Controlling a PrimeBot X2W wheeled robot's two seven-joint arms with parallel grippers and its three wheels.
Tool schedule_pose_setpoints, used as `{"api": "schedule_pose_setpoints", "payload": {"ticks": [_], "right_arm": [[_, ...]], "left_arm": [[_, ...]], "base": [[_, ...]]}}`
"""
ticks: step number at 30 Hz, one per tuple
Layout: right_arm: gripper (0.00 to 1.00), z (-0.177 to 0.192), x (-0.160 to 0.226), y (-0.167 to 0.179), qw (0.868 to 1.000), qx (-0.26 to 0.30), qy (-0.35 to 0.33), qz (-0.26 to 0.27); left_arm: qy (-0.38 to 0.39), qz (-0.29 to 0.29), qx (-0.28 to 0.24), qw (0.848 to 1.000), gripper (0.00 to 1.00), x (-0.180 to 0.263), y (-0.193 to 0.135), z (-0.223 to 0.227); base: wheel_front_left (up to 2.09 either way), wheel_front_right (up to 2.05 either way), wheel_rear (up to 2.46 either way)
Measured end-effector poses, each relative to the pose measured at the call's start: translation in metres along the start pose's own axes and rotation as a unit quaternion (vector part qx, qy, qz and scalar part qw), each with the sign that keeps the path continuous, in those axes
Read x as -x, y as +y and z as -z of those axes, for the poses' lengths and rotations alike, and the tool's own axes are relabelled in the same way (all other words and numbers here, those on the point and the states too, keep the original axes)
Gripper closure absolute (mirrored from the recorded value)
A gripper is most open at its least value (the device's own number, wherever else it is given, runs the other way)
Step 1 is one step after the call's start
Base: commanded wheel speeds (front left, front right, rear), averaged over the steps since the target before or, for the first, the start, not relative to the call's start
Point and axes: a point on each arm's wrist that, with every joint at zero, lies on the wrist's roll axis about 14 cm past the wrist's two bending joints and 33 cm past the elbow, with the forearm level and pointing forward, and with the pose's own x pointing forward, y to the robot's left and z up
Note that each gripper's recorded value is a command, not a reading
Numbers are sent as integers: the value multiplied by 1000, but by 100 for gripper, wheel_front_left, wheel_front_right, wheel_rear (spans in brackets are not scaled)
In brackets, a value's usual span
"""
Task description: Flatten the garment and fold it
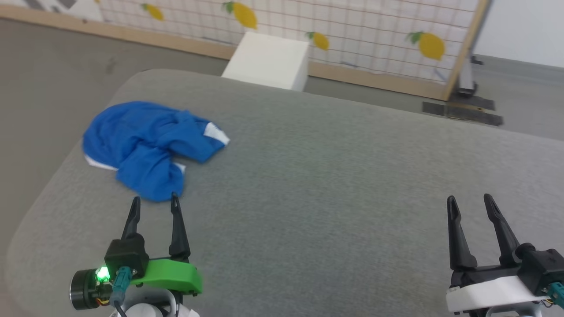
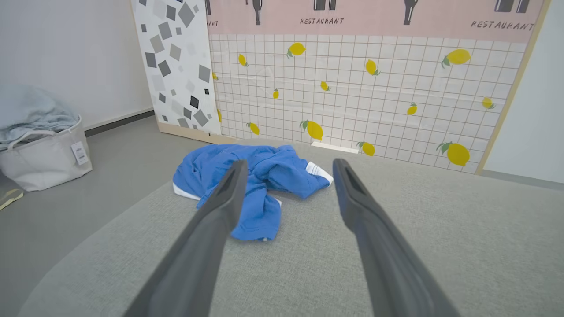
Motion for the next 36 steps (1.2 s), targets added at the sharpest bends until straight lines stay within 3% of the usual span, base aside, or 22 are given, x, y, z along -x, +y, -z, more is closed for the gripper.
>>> {"api": "schedule_pose_setpoints", "payload": {"ticks": [15, 25, 30, 36], "right_arm": [[0, 20, -39, 85, 991, -19, 15, -131], [0, 28, -47, 120, 983, -27, 22, -181], [0, 31, -47, 115, 984, -22, 25, -174], [0, 40, -51, 103, 986, -11, 31, -161]], "left_arm": [[0, -148, -29, 988, 0, 50, 95, -11], [1, -201, -41, 979, 0, 74, 127, -16], [-15, -194, -51, 980, 0, 59, 132, -27], [-85, -151, -87, 981, 0, -4, 140, -79]], "base": [[0, 0, 0], [0, 0, 0], [0, 0, 0], [0, 0, 0]]}}
